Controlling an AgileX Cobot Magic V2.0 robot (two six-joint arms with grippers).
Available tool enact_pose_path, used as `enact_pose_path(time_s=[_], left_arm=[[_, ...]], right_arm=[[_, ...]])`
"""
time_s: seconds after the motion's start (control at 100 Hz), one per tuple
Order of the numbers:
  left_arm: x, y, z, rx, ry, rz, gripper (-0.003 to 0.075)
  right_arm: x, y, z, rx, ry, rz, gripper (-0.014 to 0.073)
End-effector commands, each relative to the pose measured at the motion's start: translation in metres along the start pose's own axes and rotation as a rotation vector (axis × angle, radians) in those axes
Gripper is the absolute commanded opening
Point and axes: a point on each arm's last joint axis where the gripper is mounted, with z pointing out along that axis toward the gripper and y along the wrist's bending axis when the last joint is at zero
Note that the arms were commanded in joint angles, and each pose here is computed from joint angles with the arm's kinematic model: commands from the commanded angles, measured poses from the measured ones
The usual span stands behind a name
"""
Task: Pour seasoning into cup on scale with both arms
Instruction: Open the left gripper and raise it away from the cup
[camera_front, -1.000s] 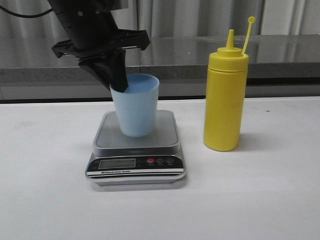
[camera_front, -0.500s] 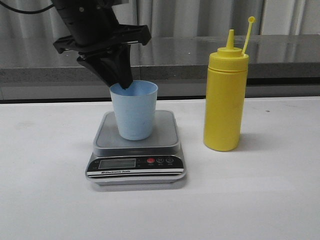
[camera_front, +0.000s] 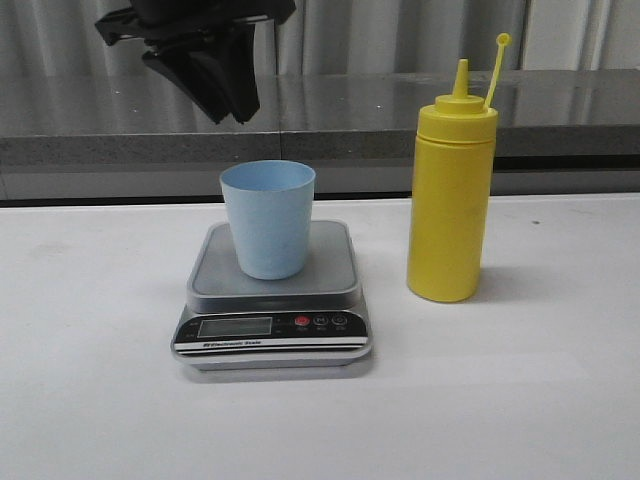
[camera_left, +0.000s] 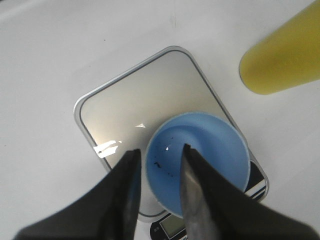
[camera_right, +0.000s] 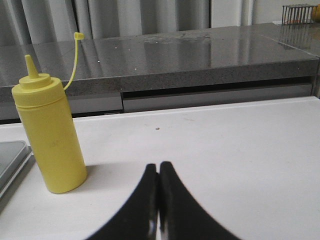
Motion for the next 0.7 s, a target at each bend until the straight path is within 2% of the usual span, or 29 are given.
enact_pose_path(time_s=[0.0, 0.17, 0.42, 0.69], left_arm=[[-0.01, 0.006, -0.045, -0.012, -0.126, -0.024, 0.0137], [0.0, 0.03, -0.07, -0.064, -0.139, -0.094, -0.0022], [0.031, 0.062, -0.099, -0.127, -0.152, -0.185, -0.002], [0.07, 0.071, -0.13, -0.186, -0.185, -0.225, -0.002]], right_arm=[[-0.014, 0.001, -0.003, -0.006, -0.118, -0.012, -0.0059], [-0.014, 0.001, -0.003, -0.006, -0.118, -0.012, -0.0059], [-0.014, 0.001, -0.003, -0.006, -0.118, -0.012, -0.0059], [-0.014, 0.001, -0.003, -0.006, -0.118, -0.012, -0.0059]])
